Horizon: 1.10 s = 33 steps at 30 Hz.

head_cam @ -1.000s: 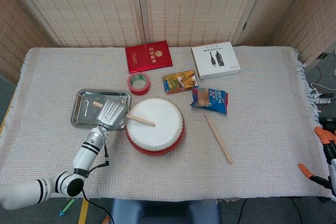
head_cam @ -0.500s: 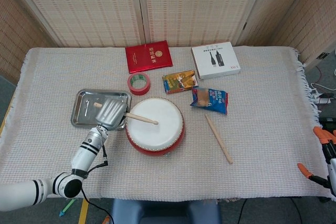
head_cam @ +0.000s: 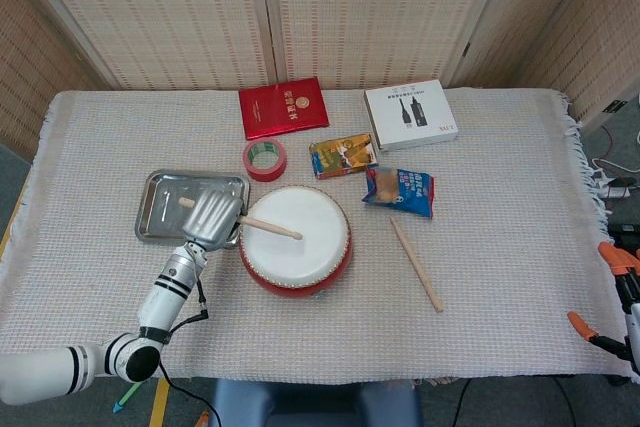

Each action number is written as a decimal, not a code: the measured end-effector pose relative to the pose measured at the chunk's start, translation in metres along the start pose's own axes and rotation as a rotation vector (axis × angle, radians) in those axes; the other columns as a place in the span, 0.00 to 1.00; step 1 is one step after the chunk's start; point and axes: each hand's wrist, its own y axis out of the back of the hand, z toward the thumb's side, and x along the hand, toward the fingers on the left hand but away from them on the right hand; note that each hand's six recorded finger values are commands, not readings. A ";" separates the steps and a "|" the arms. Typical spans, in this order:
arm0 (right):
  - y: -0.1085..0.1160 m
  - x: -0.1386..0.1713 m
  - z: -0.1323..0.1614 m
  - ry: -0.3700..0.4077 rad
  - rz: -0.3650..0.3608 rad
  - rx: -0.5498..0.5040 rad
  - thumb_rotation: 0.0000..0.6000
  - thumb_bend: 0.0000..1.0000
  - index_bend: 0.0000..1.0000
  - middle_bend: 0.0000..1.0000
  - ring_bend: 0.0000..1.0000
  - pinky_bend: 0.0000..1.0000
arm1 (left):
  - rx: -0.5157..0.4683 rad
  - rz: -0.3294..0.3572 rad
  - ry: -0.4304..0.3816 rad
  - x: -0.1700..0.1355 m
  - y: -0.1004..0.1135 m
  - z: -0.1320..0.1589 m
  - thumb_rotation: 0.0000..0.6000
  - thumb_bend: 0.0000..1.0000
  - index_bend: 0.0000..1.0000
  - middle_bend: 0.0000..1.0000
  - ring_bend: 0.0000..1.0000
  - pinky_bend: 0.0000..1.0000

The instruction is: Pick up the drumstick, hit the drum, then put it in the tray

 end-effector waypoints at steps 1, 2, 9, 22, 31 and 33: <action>0.000 0.000 0.000 0.000 0.000 0.000 1.00 0.18 0.00 0.08 0.00 0.00 | -0.009 -0.001 0.000 0.000 0.000 0.000 1.00 0.76 1.00 1.00 0.95 1.00; 0.000 0.000 0.000 -0.002 0.001 0.000 1.00 0.18 0.00 0.08 0.00 0.00 | -0.005 -0.004 0.001 0.000 0.000 -0.001 1.00 0.76 1.00 1.00 0.95 1.00; 0.000 -0.001 -0.002 -0.005 0.002 0.002 1.00 0.18 0.00 0.08 0.00 0.00 | 0.207 -0.036 -0.001 0.002 -0.021 -0.006 1.00 0.76 1.00 1.00 0.95 1.00; -0.002 -0.002 -0.002 -0.007 0.004 -0.001 1.00 0.18 0.00 0.08 0.00 0.00 | -0.044 0.020 0.031 0.003 -0.001 -0.003 1.00 0.76 1.00 1.00 0.95 1.00; -0.002 -0.002 -0.003 -0.010 0.006 0.000 1.00 0.18 0.00 0.08 0.00 0.00 | 0.186 -0.007 0.034 0.007 -0.017 -0.010 1.00 0.76 1.00 1.00 0.94 1.00; -0.003 -0.003 -0.003 -0.008 0.008 0.000 1.00 0.18 0.00 0.08 0.00 0.00 | 0.224 -0.008 0.036 0.008 -0.019 -0.010 1.00 0.76 1.00 1.00 0.94 1.00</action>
